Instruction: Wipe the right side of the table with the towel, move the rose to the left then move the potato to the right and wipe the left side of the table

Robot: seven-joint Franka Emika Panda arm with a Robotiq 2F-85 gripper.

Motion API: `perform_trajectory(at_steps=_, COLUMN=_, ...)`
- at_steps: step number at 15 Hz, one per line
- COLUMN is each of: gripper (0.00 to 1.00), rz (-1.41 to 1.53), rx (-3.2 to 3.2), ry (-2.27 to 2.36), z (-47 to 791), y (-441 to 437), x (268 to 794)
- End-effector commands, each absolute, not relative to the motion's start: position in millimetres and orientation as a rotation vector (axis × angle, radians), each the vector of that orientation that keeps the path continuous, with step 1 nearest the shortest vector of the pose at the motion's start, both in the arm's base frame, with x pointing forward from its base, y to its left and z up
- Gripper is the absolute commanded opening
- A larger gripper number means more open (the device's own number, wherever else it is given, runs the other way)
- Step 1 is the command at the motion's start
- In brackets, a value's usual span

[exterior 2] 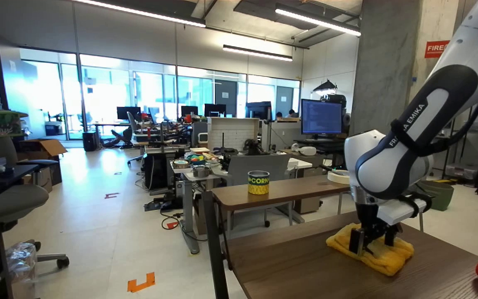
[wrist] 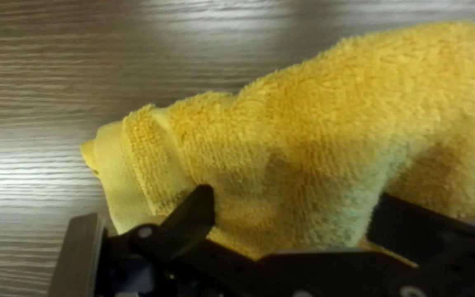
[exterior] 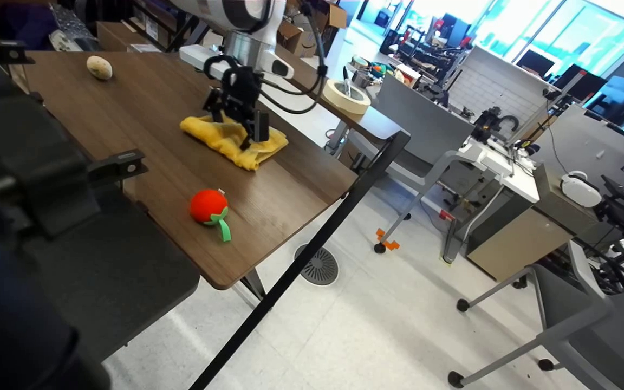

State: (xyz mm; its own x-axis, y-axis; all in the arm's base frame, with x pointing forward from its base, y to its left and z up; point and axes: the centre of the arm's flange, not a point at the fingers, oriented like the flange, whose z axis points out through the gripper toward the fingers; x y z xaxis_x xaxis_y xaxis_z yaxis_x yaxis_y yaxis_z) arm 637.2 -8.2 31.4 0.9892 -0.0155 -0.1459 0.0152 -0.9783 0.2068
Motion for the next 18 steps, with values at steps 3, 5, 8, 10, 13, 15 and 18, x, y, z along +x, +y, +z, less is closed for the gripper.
perform_trajectory(at_steps=3, gripper=1.00, rz=-0.173, rx=2.917, ry=-0.466, z=15, y=-151, x=676)
perform_trajectory(at_steps=5, gripper=1.00, rz=-0.138, rx=2.923, ry=-0.535, z=14, y=-168, x=672)
perform_trajectory(at_steps=8, gripper=1.00, rz=-0.034, rx=2.930, ry=-0.477, z=16, y=-144, x=668)
perform_trajectory(at_steps=10, gripper=1.00, rz=0.048, rx=2.929, ry=-0.368, z=14, y=-106, x=668)
perform_trajectory(at_steps=13, gripper=1.00, rz=0.146, rx=2.917, ry=-0.157, z=2, y=-33, x=667)
perform_trajectory(at_steps=15, gripper=1.00, rz=0.195, rx=2.923, ry=-0.011, z=-1, y=16, x=664)
perform_trajectory(at_steps=18, gripper=1.00, rz=0.279, rx=2.959, ry=0.220, z=4, y=89, x=644)
